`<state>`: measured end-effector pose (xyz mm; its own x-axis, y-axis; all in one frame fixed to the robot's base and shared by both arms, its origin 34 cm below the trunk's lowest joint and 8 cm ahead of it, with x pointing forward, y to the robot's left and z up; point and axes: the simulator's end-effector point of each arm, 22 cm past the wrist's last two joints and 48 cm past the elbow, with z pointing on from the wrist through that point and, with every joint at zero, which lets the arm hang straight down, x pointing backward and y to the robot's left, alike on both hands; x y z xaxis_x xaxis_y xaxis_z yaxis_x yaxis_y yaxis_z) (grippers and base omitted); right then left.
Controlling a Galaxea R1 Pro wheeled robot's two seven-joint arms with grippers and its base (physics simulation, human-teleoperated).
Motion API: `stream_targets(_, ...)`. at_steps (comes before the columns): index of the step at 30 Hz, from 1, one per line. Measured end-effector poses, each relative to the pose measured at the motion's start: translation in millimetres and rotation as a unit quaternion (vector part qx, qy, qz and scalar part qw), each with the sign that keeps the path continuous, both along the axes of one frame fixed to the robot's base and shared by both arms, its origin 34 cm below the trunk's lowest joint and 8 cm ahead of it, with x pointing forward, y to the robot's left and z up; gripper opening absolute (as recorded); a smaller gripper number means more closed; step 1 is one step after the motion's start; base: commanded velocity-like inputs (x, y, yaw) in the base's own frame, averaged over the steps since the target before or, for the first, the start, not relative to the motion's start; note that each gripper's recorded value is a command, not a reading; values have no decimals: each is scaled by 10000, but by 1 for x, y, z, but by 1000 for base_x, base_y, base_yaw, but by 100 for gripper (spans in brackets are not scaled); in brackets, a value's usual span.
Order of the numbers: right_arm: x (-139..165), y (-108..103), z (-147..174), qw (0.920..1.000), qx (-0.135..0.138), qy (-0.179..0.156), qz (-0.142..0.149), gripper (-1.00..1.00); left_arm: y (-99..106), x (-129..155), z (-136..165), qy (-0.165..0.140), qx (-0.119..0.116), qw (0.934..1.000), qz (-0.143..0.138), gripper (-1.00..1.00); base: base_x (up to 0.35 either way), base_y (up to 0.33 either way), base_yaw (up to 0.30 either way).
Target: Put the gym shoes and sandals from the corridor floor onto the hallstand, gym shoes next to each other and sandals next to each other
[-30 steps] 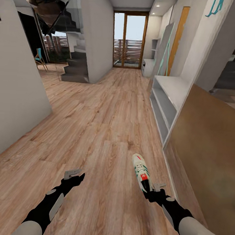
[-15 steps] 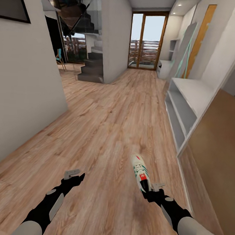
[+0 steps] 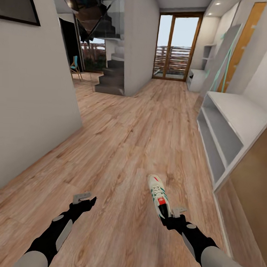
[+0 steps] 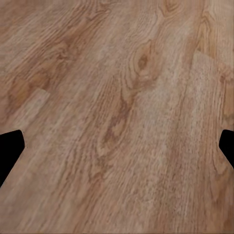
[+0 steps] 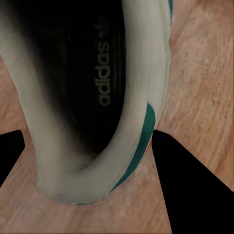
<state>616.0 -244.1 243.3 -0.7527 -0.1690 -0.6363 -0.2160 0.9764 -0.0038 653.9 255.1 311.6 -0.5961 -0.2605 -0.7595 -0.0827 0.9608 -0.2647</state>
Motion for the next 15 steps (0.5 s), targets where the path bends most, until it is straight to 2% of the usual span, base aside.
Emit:
stream_targets(10,0,1,0,10000,4,0,5,-100,0,0,0,0,0,10000,-1,100,30,0,279)
stream_targets(15,-16,4,-12,9998,21,211,22,-100,0,0,0,0,0,10000,-2,100,3,0,288)
